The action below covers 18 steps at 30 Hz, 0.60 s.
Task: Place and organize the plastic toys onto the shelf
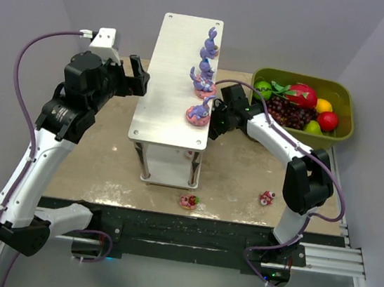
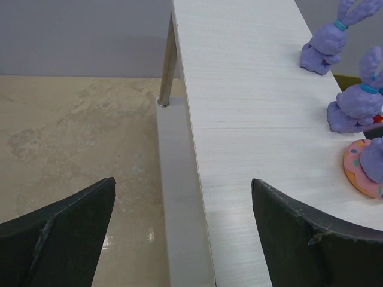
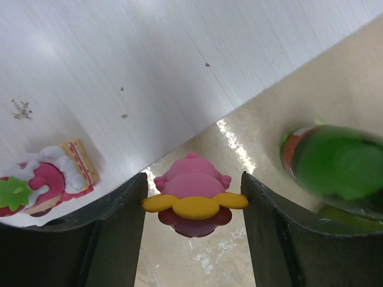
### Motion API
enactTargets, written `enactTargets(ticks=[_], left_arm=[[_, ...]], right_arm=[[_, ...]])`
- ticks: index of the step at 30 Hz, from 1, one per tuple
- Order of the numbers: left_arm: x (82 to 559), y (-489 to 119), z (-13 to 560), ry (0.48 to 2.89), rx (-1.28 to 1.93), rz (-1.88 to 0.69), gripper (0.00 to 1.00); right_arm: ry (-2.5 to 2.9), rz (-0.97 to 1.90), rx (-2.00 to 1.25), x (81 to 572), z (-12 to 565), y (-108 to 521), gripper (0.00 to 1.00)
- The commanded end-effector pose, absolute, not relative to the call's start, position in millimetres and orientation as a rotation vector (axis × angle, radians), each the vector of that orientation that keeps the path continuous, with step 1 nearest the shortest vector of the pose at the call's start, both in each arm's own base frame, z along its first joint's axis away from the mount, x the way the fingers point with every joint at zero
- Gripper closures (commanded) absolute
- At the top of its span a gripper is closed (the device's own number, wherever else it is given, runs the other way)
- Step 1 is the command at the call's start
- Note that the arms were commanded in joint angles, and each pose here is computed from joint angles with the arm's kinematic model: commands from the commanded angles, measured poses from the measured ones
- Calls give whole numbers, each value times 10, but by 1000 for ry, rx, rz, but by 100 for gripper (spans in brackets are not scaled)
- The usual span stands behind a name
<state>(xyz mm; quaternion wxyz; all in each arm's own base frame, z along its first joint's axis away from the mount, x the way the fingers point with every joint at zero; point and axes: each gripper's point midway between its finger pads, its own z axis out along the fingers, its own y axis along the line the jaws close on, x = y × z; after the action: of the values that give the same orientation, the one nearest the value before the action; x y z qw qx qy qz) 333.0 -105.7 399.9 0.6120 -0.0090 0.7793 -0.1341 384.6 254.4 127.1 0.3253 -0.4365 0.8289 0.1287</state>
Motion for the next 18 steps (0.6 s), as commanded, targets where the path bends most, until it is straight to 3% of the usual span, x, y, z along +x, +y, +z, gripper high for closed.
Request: enactTargets(ticks=[1,18], left_arm=[[3309,-968,4195,1723,-48,-295,1],[3409,-1063,4137,1783,-46,-321,0]], right_arm=[[1969,432,-1254,3910,1461,2844,99],[1900,466,-1408,3898,1247,2933,99]])
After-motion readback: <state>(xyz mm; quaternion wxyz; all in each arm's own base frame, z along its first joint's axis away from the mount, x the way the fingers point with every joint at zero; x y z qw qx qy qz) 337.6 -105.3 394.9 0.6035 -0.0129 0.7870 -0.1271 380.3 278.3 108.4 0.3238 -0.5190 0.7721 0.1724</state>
